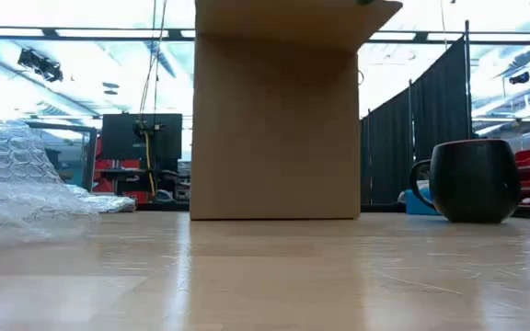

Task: Wrap mug
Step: Wrap the black mug with the bubble wrap

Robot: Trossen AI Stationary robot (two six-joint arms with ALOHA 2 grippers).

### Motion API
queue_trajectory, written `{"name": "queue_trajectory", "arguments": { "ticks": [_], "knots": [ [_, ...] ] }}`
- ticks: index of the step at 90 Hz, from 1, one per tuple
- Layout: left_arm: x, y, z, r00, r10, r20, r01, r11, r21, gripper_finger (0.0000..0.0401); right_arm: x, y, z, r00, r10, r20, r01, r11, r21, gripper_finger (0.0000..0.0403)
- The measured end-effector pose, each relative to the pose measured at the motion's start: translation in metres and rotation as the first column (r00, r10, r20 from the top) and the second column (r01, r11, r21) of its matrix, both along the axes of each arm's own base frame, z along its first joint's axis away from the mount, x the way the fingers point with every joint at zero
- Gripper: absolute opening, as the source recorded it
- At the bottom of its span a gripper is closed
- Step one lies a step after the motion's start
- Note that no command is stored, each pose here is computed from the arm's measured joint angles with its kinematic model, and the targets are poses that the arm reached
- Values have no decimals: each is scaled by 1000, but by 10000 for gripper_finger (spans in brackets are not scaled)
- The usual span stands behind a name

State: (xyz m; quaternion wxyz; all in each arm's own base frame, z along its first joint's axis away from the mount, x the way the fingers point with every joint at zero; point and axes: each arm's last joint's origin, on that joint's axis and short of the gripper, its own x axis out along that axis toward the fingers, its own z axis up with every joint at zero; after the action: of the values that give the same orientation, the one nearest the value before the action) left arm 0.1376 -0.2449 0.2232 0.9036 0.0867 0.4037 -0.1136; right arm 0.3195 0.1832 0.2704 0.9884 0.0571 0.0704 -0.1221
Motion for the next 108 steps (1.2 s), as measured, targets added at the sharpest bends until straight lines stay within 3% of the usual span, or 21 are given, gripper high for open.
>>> {"name": "queue_trajectory", "arguments": {
  "ticks": [16,40,60,76,108],
  "knots": [
    [13,-9,-19,999,-3,-53,2,1000,-14,127,1,19,-18,1000,-16,6,16,1000,-6,95],
    [39,1,-38,996,84,-36,-80,991,105,187,13,28,-48,1000,-16,-4,16,1000,-9,95],
    [60,3,-18,999,21,27,-26,981,190,193,21,28,-69,999,-29,-40,29,999,-17,93],
    [66,3,-7,994,-36,99,2,947,322,193,25,26,-82,996,-49,-73,45,998,-55,94],
    [63,21,-35,996,92,-12,-84,953,292,193,36,20,-104,991,32,-132,-34,999,-11,92]
  ]
}}
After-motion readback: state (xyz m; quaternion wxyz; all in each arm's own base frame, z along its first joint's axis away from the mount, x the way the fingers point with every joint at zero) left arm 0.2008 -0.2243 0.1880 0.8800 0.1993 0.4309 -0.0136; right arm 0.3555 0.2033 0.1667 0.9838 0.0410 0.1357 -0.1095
